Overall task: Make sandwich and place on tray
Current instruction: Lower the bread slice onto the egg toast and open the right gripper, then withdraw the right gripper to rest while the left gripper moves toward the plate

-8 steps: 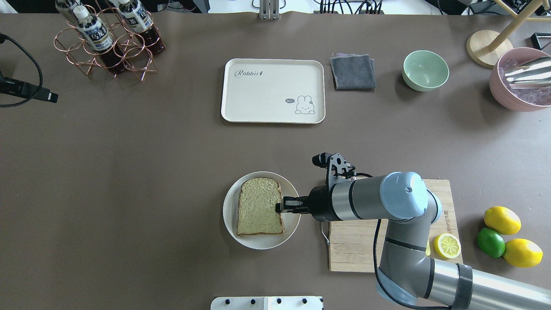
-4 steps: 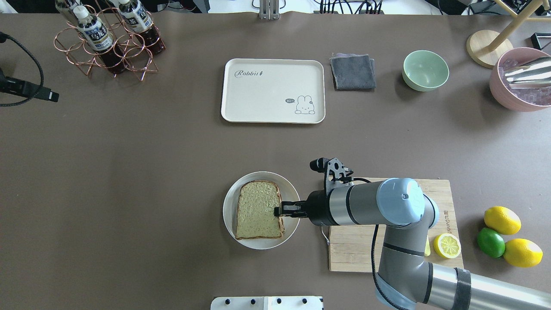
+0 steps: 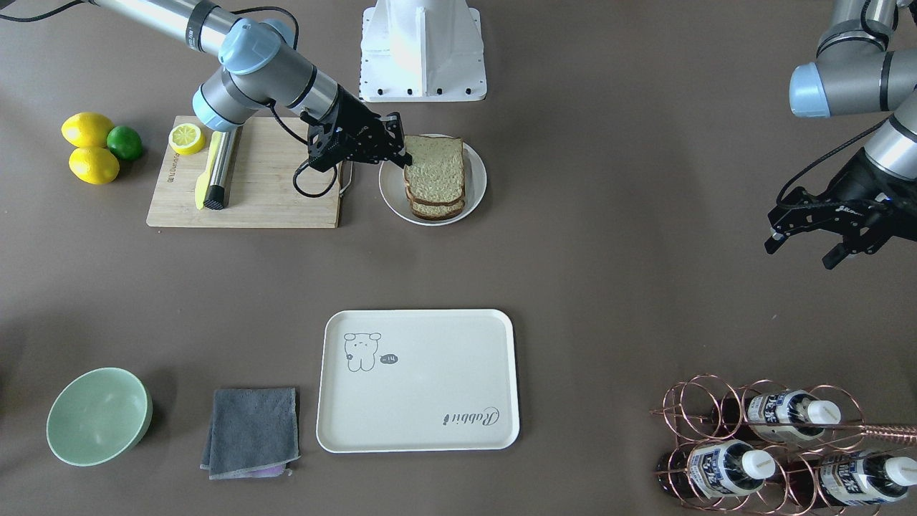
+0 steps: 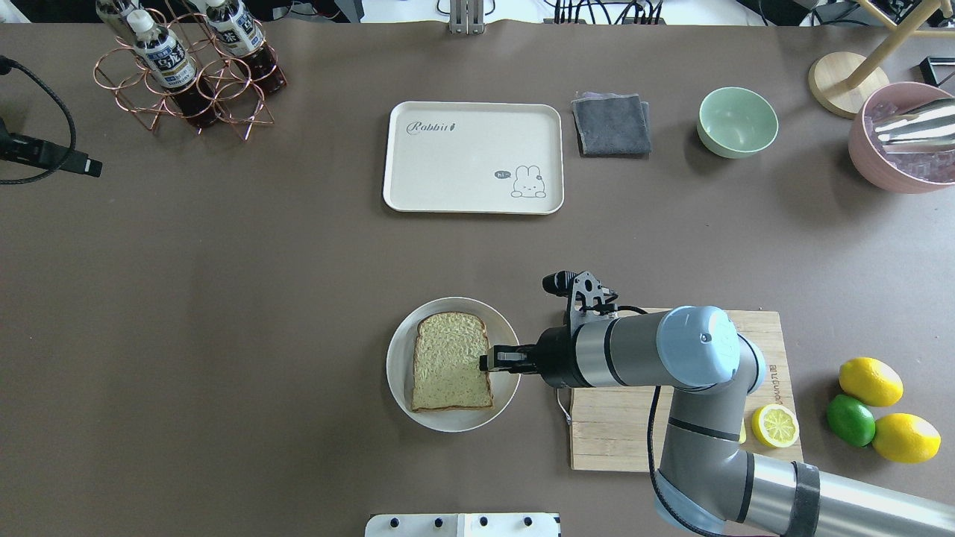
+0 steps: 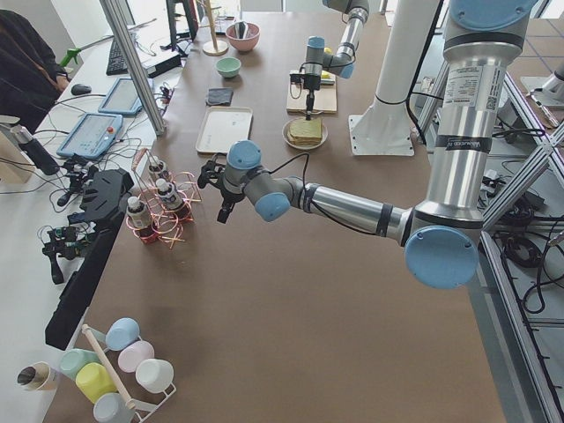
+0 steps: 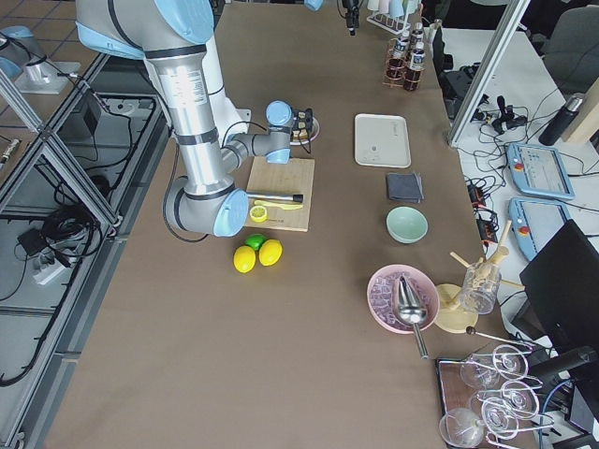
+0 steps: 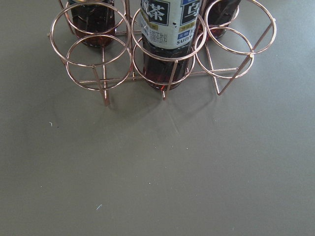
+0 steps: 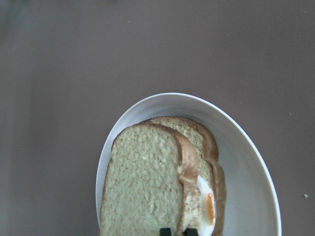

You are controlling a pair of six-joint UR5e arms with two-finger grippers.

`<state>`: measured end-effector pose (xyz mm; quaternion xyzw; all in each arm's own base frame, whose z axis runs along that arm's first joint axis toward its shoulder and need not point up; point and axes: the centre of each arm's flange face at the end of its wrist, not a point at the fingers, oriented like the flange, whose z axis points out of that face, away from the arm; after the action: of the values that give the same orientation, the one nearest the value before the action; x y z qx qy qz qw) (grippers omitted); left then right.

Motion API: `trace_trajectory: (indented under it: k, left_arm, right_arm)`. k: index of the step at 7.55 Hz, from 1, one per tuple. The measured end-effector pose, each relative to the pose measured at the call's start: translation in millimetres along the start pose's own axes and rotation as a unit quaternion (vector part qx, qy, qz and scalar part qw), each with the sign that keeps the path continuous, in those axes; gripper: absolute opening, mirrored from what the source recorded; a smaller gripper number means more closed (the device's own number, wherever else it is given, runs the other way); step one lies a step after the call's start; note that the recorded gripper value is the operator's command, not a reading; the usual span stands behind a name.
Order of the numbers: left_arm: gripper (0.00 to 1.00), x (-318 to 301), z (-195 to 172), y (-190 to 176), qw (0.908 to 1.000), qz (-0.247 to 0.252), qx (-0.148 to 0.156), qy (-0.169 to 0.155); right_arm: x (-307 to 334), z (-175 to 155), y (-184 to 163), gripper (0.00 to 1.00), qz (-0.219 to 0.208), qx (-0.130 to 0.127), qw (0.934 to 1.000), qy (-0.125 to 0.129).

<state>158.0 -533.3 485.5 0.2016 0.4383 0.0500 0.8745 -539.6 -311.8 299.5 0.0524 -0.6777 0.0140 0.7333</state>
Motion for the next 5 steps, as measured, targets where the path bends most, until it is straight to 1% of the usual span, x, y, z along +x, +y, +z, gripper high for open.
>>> trace_trajectory:
  k: [3,5]
  left_arm:
    - [0.97,-2,2,1,1.0,-0.001,-0.002,-0.001]
    - [0.97,-2,2,1,1.0,-0.005,-0.002,0.0]
  right_arm:
    - [-2,-3,-2,1.0,0.004,0.009,0.9999,-0.003]
    - [-11,-17,-14,1.0,0.011,0.019,0.9997,-0.012]
